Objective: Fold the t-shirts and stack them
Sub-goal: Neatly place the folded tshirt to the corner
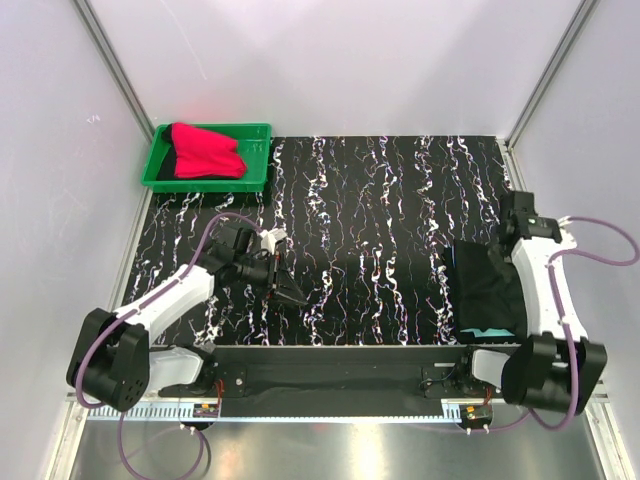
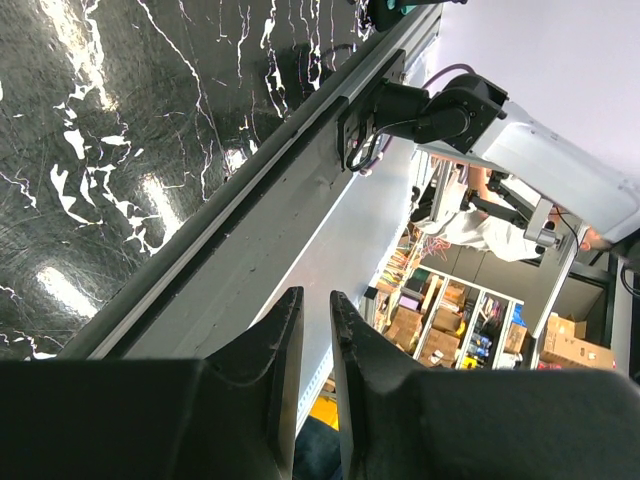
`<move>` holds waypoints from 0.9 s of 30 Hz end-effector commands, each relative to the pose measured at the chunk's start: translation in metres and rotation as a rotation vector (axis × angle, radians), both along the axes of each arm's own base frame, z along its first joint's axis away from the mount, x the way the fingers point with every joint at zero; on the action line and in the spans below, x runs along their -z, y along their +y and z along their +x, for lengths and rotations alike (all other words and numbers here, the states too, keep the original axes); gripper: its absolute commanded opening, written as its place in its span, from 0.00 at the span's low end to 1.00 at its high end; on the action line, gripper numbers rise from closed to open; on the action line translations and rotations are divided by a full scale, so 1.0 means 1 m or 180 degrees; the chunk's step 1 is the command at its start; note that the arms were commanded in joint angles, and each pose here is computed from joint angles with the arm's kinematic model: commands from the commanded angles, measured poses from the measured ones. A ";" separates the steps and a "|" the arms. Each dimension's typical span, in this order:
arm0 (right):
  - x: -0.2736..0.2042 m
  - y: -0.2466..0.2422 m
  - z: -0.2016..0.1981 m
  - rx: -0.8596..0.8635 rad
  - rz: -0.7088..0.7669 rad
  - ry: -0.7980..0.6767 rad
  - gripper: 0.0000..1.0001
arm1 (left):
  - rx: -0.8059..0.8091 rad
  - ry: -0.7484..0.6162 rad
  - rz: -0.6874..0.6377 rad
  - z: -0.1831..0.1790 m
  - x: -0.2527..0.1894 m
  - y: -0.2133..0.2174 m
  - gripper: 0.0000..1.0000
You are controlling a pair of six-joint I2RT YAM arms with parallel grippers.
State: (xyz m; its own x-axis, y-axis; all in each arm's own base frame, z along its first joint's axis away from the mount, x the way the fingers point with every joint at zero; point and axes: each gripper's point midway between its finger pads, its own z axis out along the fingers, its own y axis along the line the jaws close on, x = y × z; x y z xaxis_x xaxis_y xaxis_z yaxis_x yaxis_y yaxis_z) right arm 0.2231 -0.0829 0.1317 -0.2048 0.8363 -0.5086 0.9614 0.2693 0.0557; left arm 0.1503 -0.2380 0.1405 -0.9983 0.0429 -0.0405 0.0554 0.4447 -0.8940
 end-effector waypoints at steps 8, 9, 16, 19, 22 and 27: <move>0.040 0.001 -0.056 0.0384 -0.0002 0.0773 0.12 | -0.0040 -0.0219 -0.0085 0.018 -0.017 -0.006 0.21; 0.046 -0.001 -0.059 0.0523 0.0030 0.0828 0.12 | -0.0032 -0.0212 -0.0092 0.016 -0.018 -0.006 0.21; 0.055 -0.017 -0.076 0.0783 -0.0109 0.1075 0.09 | -0.0030 -0.0171 -0.0116 0.005 -0.015 -0.002 0.21; 0.061 -0.019 -0.085 0.0827 -0.0096 0.1212 0.07 | -0.0021 -0.0166 -0.0111 0.003 -0.013 -0.001 0.21; 0.062 -0.019 -0.086 0.0870 -0.0095 0.1284 0.07 | -0.0011 -0.0178 -0.0130 0.004 -0.016 -0.002 0.21; 0.050 -0.026 -0.093 0.0963 -0.0190 0.1306 0.08 | -0.0007 -0.0190 -0.0143 0.005 -0.019 -0.003 0.21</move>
State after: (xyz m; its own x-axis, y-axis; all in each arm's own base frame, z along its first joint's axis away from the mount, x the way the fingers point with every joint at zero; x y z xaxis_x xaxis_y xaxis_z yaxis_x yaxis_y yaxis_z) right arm 0.1386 -0.0963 0.0667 -0.1769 0.8906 -0.4190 0.9423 0.0304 -0.3333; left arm 0.1533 -0.2387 0.1466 -0.9972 0.0332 -0.0677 0.0754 0.4394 -0.8951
